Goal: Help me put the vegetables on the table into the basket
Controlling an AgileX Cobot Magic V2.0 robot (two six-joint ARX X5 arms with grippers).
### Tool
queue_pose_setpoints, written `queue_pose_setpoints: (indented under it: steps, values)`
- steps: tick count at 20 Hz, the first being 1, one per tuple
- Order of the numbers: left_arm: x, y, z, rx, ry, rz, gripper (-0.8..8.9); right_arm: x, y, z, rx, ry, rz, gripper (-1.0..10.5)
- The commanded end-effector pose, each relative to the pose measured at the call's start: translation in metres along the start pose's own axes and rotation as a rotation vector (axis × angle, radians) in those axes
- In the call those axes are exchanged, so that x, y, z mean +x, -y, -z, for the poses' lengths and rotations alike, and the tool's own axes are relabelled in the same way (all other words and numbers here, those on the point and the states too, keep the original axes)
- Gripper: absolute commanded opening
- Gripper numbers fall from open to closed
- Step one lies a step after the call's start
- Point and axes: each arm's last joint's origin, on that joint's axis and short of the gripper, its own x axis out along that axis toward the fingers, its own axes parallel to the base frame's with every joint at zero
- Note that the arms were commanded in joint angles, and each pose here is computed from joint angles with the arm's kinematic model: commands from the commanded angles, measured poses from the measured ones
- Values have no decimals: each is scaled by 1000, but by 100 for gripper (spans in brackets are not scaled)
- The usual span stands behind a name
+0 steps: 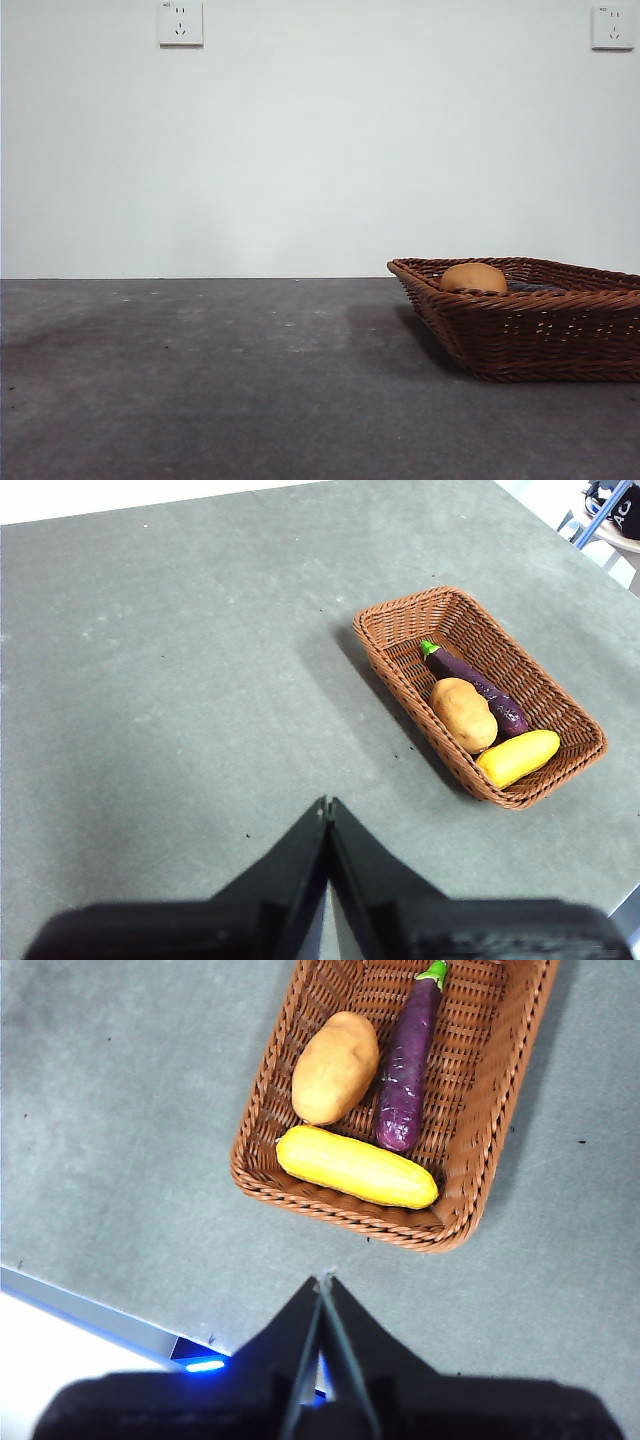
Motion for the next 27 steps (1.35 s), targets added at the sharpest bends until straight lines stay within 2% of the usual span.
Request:
queue_pose_setpoints:
  steps: [1, 17, 21, 24, 27]
  values:
    - [0, 0, 0, 15, 1, -1, -4, 0, 0, 2, 20, -20, -3, -11]
    - [0, 0, 1, 10, -13, -1, -4, 1, 1, 1, 19, -25, 24, 1]
    - [-2, -1, -2, 37, 23, -12, -4, 2, 1, 1, 21, -29, 23, 2]
    - [-14, -3, -3, 61, 76, -63, -4, 3, 2, 0, 22, -35, 22, 1]
    - [-43, -3, 4, 94, 150, -279, -4, 6, 3, -3, 26, -45, 21, 1]
